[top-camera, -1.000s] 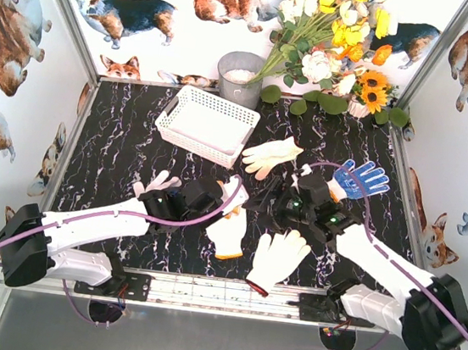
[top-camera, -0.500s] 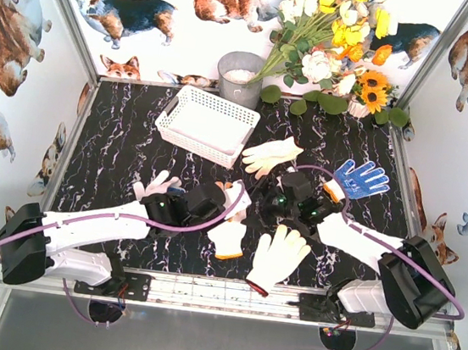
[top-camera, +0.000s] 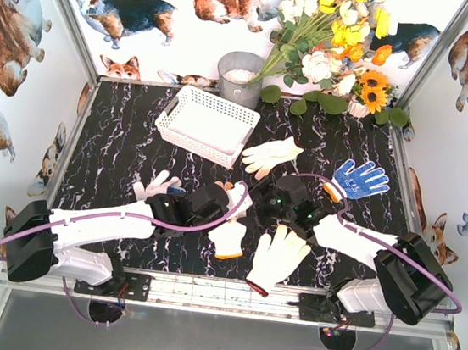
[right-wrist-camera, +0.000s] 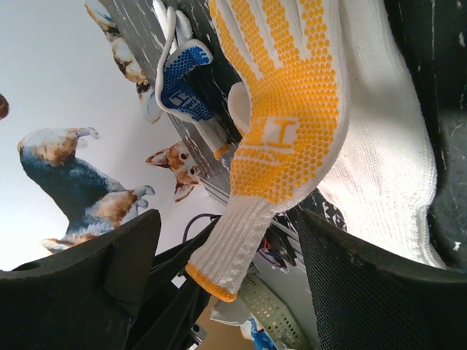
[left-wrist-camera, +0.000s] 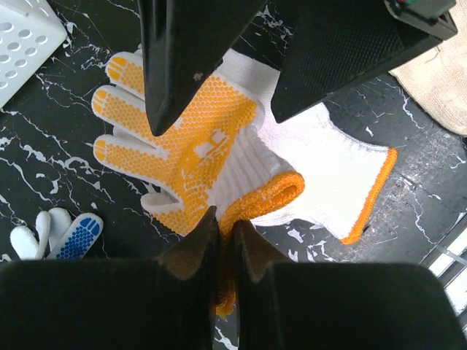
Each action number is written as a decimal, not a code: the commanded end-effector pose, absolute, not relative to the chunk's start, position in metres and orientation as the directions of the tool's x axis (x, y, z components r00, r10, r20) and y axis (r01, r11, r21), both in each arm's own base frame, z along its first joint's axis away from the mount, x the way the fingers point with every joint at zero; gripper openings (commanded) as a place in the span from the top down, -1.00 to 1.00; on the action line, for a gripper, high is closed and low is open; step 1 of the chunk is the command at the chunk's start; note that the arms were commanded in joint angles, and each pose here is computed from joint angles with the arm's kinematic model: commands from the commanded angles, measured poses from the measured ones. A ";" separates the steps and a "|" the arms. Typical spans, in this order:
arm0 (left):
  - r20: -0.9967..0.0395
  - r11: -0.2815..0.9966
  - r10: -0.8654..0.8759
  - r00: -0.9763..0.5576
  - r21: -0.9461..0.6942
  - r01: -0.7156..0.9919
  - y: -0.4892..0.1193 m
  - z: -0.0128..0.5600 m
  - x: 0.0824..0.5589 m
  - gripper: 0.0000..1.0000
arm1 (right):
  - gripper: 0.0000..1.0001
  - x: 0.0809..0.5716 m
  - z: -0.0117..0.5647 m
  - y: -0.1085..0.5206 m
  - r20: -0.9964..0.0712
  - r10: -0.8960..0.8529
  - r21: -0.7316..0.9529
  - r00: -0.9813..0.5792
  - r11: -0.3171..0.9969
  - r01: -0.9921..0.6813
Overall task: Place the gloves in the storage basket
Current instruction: Pair the glove with the glove.
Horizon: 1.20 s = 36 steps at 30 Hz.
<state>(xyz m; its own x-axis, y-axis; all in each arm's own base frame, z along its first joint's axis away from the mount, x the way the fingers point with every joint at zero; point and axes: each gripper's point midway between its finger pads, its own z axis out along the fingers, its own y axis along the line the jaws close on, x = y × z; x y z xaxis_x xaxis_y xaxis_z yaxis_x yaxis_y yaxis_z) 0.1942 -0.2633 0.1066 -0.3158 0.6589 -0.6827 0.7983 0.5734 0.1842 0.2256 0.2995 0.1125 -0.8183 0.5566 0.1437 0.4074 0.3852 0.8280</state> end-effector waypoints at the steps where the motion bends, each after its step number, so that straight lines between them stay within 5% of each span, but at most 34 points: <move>1: -0.719 0.600 0.623 -0.307 0.188 0.777 -0.268 0.119 0.199 1.00 | -0.53 0.236 0.121 0.303 0.161 0.617 0.843 -0.770 0.320 0.432; 14: -0.745 0.591 0.596 -0.299 0.155 0.791 -0.273 0.124 0.195 1.00 | -0.43 0.230 0.114 0.310 0.225 0.669 0.805 -0.709 0.282 0.522; 24: -0.738 0.575 0.606 -0.298 0.147 0.805 -0.274 0.123 0.192 1.00 | 0.65 0.230 0.108 0.318 0.239 0.645 0.819 -0.726 0.267 0.507; 27: -0.742 0.589 0.600 -0.300 0.156 0.793 -0.272 0.126 0.194 0.38 | 1.00 0.228 0.103 0.315 0.238 0.651 0.817 -0.721 0.268 0.511; 29: -0.749 0.605 0.589 -0.304 0.159 0.780 -0.270 0.129 0.196 0.06 | 1.00 0.226 0.099 0.312 0.237 0.656 0.811 -0.716 0.272 0.517; 36: -0.838 0.768 0.391 -0.380 0.069 0.637 -0.261 0.162 0.207 -0.49 | 1.00 0.222 0.088 0.304 0.230 0.676 0.801 -0.700 0.276 0.530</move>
